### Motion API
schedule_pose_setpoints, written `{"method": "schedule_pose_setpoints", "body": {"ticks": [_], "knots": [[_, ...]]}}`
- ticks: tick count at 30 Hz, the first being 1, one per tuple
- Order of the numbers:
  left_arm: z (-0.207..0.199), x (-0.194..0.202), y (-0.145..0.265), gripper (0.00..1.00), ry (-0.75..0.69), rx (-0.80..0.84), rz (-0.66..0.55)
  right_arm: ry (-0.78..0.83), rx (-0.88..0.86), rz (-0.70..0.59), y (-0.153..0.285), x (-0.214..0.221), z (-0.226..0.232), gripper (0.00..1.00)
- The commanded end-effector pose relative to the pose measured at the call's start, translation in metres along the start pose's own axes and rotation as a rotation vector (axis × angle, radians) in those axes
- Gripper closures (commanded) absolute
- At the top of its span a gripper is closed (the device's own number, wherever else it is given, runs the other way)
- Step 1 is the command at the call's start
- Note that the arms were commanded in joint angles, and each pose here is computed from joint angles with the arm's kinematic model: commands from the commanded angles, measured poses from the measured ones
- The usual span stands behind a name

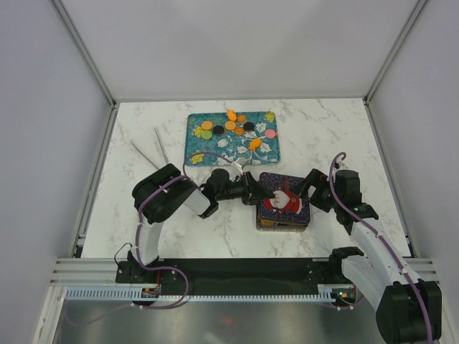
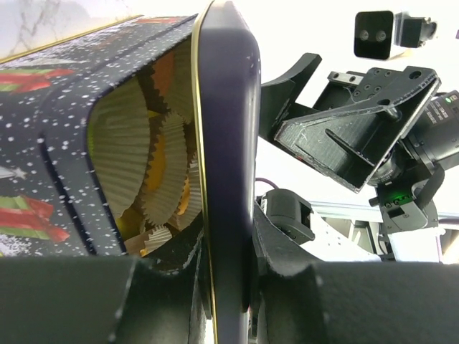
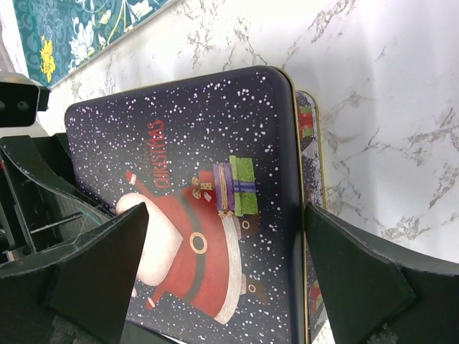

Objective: Pack the cookies

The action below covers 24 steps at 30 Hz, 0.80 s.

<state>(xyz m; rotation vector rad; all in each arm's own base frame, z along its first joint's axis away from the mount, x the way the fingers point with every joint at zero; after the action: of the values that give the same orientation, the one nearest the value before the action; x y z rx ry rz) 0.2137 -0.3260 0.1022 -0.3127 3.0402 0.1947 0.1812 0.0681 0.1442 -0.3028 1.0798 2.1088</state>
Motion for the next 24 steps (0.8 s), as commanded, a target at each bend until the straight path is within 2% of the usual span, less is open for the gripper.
{"method": "schedule_pose_setpoints", "body": {"ticks": [1, 11, 16, 18, 24], "knots": [[-0.0047, 0.0044, 0.0002, 0.98, -0.033, -0.012, -0.013, 0.008, -0.019, -0.023, -0.0009, -0.0039, 0.0021, 0.02], [-0.0064, 0.0052, 0.0025, 0.95, -0.047, -0.03, -0.022, 0.001, -0.019, -0.01, -0.0022, -0.002, 0.0015, 0.03], [-0.004, 0.0066, 0.0051, 0.9, -0.042, -0.044, -0.019, -0.001, -0.015, 0.0, -0.0041, -0.0012, 0.0001, 0.04], [-0.0026, 0.0075, 0.0062, 0.84, -0.041, -0.058, -0.015, -0.001, -0.015, 0.0, -0.0043, -0.0009, -0.0001, 0.04], [-0.0061, 0.0079, 0.0086, 0.8, -0.066, -0.087, -0.016, 0.001, -0.012, 0.003, -0.0053, 0.0001, -0.0015, 0.05]]}}
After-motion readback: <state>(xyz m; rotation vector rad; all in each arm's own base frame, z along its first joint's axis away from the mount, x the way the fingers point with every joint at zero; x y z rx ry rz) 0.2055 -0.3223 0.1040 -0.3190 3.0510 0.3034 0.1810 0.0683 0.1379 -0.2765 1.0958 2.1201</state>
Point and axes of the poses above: each gripper's point midway between its finger pads, its own y axis back along the fingers, its own z axis along the line the jaws close on, x = y × z, the point moved 9 cm from there along y, back along the fingers, and after that the axes turned 1 degree about y, right-handed, at the moved point
